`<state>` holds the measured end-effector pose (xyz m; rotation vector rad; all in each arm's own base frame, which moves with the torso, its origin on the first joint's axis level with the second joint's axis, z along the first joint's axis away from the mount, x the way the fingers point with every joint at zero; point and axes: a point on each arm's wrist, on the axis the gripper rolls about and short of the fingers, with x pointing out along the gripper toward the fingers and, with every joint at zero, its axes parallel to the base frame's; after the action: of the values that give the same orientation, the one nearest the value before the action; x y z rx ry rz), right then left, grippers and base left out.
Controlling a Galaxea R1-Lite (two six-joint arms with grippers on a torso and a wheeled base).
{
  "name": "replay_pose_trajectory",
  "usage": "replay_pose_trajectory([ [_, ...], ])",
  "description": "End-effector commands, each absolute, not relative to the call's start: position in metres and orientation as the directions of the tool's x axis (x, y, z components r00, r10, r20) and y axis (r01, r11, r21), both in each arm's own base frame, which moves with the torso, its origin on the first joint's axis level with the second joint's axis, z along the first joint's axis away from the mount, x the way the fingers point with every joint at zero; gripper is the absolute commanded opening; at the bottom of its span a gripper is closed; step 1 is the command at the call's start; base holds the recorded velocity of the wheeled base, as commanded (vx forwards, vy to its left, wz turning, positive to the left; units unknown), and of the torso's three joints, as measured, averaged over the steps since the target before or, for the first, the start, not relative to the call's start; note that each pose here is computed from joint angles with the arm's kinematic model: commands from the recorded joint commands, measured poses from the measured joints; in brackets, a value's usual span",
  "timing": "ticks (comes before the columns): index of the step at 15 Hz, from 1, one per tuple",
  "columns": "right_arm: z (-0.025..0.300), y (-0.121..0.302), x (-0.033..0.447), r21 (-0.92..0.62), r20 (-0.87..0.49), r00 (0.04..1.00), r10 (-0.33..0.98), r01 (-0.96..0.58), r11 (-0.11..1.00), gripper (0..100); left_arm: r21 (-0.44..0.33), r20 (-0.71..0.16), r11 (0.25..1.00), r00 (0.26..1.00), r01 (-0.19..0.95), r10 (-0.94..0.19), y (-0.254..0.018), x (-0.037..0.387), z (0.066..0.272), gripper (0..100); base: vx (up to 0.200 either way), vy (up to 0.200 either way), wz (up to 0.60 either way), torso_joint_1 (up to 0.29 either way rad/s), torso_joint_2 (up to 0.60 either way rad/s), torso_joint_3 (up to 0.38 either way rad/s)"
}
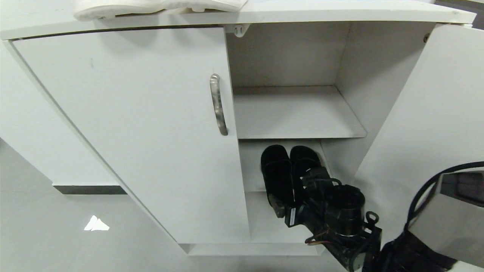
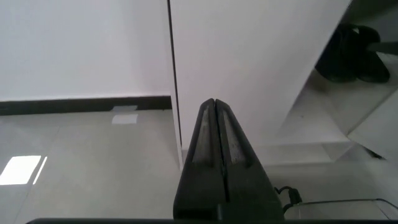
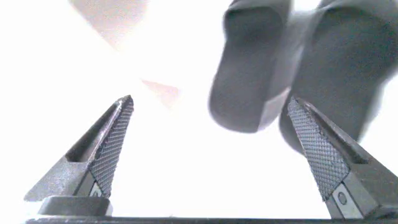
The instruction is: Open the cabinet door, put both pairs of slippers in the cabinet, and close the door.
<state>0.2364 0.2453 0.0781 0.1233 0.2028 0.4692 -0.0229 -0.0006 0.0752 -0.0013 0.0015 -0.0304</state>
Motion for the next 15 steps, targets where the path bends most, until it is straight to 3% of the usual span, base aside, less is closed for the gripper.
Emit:
replay_pose_trajectory([
  [1, 0.1037, 0.2322, 0.2109, 0.213, -0.127, 0.834, 0.538, -0.507, 0.835, 100, -0.003, -0.003, 1.0, 1.0, 0.031, -0.031, -0.0006, -0.0228, 0.0752, 0, -0.2, 0.0, 0.0, -0.002, 0.0, 0.007],
  [6, 0.1007, 0.231, 0.2042, 0.254, -0.146, 0.788, 0.598, -0.555, 0.792, 100, -0.002, -0.003, 1.0, 1.0, 0.029, -0.029, -0.0006, -0.0228, 0.0752, 0, -0.2, 0.0, 0.0, 0.0, 0.0, 0.004],
  [15, 0.1023, 0.2265, 0.2057, 0.259, -0.145, 0.791, 0.594, -0.549, 0.795, 100, -0.002, -0.003, 1.0, 1.0, 0.031, -0.031, -0.0006, -0.0228, 0.0752, 0, 0.0, 0.0, 0.0, 0.0, 0.0, 0.0],
])
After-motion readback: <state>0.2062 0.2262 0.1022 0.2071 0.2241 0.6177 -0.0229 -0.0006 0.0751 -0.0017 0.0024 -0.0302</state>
